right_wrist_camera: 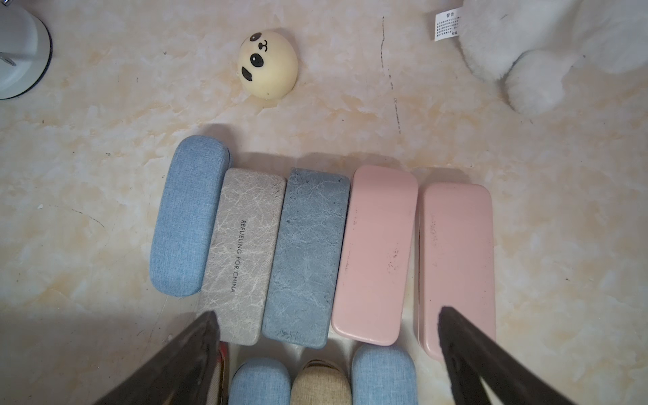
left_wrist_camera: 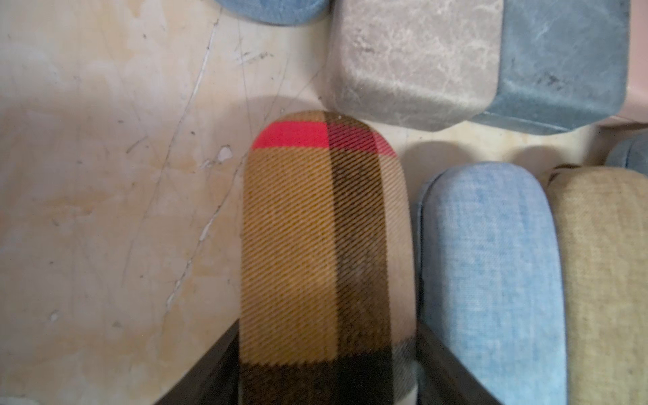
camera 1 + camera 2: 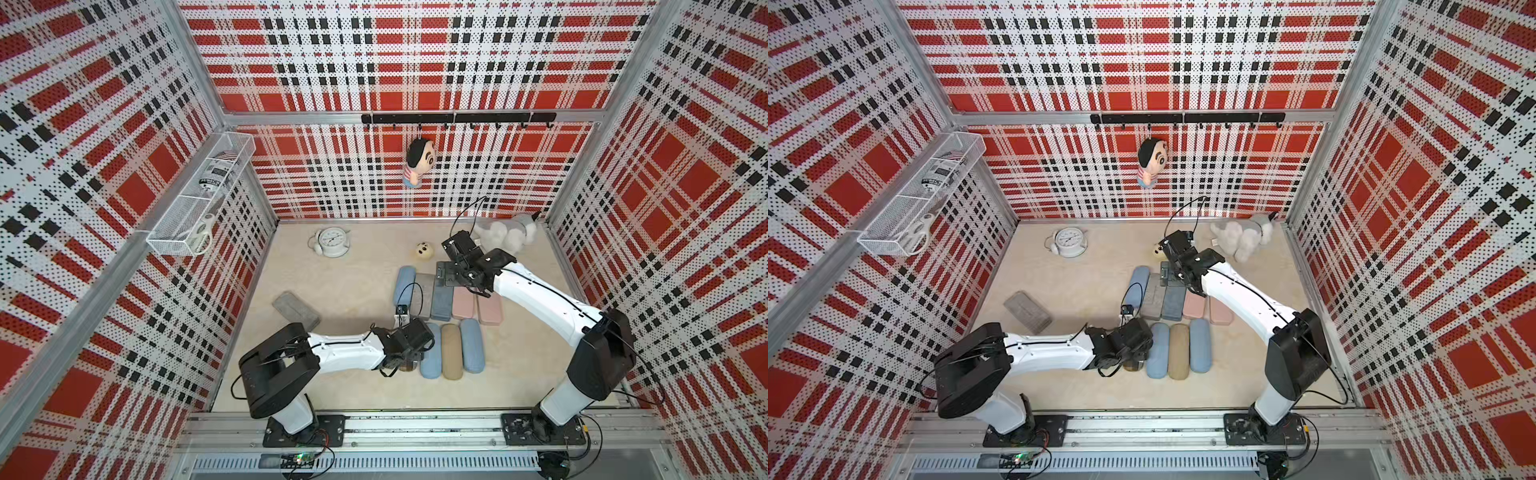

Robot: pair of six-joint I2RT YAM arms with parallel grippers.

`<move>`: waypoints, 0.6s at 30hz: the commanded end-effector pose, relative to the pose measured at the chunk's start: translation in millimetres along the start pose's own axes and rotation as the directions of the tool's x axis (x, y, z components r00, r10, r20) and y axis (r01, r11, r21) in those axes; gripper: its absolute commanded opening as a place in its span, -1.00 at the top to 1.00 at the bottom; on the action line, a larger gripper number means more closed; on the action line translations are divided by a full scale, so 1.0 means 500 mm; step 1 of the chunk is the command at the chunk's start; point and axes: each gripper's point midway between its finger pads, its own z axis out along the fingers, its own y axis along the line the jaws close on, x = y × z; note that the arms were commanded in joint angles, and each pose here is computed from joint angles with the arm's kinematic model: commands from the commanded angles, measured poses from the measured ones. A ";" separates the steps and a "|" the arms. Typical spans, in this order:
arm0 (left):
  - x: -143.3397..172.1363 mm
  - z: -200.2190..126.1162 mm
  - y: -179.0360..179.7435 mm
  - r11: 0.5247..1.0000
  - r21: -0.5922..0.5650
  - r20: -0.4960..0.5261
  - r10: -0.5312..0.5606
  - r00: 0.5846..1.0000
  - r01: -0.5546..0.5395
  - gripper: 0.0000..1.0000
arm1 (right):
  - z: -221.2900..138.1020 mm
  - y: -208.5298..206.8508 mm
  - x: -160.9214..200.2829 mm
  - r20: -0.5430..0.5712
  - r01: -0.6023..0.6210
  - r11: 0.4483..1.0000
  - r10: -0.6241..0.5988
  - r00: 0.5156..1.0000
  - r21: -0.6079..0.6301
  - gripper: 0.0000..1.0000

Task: Close the glasses case
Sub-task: Place the glasses case at the center of the board.

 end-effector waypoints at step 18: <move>-0.115 -0.113 0.075 0.984 0.004 0.166 -0.174 0.971 0.176 -0.80 | 0.063 0.176 -0.052 -0.007 0.096 0.984 -0.098 0.995 -0.149 -1.00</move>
